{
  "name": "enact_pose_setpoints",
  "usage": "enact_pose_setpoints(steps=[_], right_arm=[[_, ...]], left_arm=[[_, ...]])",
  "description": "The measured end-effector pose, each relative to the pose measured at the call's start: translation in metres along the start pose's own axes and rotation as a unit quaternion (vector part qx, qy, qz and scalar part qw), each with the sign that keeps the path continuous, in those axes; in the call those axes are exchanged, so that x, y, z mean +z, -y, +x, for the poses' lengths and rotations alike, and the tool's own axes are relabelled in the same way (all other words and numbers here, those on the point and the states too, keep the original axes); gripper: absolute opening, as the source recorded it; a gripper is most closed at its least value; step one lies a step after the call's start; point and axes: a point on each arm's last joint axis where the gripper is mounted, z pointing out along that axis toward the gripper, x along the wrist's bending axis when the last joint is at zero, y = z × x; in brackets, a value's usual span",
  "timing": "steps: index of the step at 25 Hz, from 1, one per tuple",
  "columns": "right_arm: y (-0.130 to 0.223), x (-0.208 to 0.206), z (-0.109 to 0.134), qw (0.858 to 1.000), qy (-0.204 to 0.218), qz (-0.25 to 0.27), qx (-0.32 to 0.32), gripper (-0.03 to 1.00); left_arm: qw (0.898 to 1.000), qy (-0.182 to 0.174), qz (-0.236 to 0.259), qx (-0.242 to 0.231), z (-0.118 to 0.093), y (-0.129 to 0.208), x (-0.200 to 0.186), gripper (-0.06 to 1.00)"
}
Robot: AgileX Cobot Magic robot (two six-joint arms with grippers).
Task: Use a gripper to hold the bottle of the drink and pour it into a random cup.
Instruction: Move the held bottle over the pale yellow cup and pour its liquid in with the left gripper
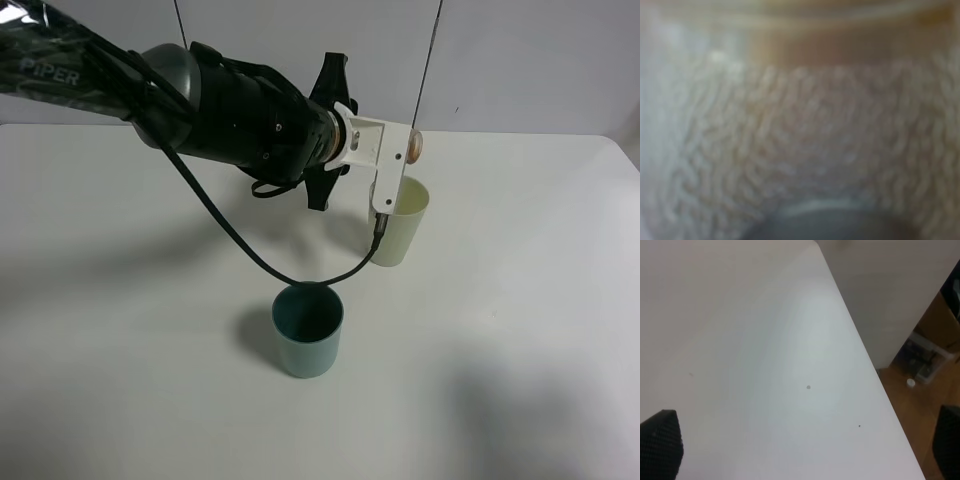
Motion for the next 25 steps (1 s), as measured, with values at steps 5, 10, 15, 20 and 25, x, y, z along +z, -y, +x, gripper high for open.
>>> enact_pose_setpoints(steps=[5, 10, 15, 20, 25], right_arm=[[0.0, 0.0, 0.0, 1.0, 0.0, 0.0, 0.0, 1.0], [0.0, 0.0, 0.0, 1.0, 0.0, 0.0, 0.0, 1.0], [0.0, 0.0, 0.0, 1.0, 0.0, 0.0, 0.0, 1.0], [0.0, 0.0, 0.0, 1.0, 0.0, 0.0, 0.0, 1.0], [0.0, 0.0, 0.0, 1.0, 0.0, 0.0, 0.0, 1.0]], left_arm=[[1.0, 0.001, 0.008, 0.004, -0.0032, 0.0006, 0.0026, 0.33], [1.0, -0.004, 0.011, 0.012, -0.0025, 0.0008, 0.0024, 0.33], [1.0, -0.007, 0.013, 0.019, -0.002, 0.0005, 0.0021, 0.33], [0.999, -0.011, 0.018, 0.027, -0.0013, 0.0014, 0.002, 0.33], [0.999, -0.014, 0.027, 0.039, -0.0006, 0.003, 0.002, 0.33]])
